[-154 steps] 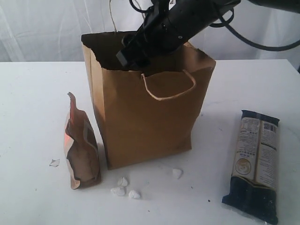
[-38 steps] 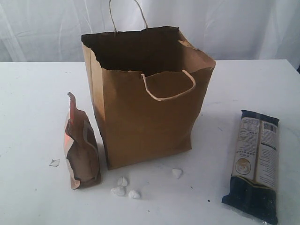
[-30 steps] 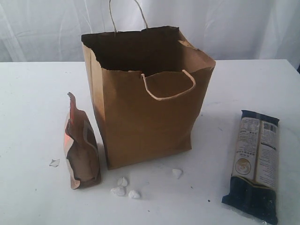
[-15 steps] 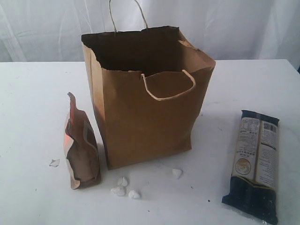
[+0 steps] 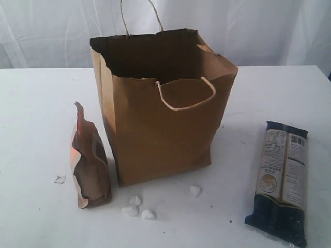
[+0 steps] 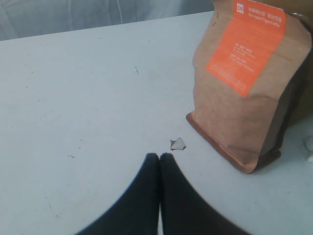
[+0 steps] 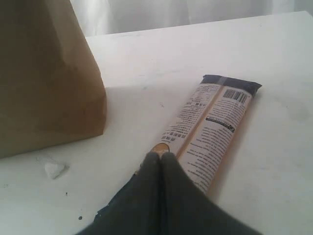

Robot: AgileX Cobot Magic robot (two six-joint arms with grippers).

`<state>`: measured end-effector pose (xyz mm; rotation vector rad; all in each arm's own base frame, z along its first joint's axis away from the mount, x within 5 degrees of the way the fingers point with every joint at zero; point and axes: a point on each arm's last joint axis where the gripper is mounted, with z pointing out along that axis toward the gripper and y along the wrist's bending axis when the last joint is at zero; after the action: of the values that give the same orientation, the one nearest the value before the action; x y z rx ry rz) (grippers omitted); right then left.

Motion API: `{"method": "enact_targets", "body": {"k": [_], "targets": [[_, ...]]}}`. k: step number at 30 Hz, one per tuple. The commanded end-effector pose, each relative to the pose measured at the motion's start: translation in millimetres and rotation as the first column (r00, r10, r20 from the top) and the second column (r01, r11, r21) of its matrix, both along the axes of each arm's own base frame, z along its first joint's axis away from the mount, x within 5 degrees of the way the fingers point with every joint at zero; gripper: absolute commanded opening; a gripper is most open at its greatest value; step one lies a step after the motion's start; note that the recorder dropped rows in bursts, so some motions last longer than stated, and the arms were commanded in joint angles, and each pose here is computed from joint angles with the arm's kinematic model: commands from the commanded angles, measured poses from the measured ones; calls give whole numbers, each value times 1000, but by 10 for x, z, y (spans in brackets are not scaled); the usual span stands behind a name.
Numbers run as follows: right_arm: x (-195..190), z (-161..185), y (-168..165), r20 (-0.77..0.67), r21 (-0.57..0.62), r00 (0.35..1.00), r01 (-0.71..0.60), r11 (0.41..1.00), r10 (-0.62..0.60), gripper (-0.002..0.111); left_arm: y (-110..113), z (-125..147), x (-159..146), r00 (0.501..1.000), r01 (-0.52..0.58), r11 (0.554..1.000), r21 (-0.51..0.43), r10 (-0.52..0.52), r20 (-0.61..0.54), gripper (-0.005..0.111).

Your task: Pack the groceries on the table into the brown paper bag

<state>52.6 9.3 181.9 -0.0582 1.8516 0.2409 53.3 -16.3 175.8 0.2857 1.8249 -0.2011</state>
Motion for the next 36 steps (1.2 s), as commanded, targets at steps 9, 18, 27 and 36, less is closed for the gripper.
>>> {"method": "enact_targets", "body": {"k": [9, 18, 27, 36], "targets": [[1, -1, -3, 14, 3, 1000, 5, 1000, -5, 0, 2, 5, -1, 1000, -5, 1000, -14, 5, 17, 1], [1, -1, -3, 14, 3, 1000, 5, 1000, -5, 0, -15, 248, 24, 990, -15, 865, -501, 84, 115, 1], [1, -1, -3, 14, 3, 1000, 5, 1000, -5, 0, 39, 520, -8, 942, 120, 670, -733, 156, 296, 1], [1, -1, -3, 14, 3, 1000, 5, 1000, -5, 0, -8, 638, -35, 974, 95, 673, -734, 90, 208, 0]]}}
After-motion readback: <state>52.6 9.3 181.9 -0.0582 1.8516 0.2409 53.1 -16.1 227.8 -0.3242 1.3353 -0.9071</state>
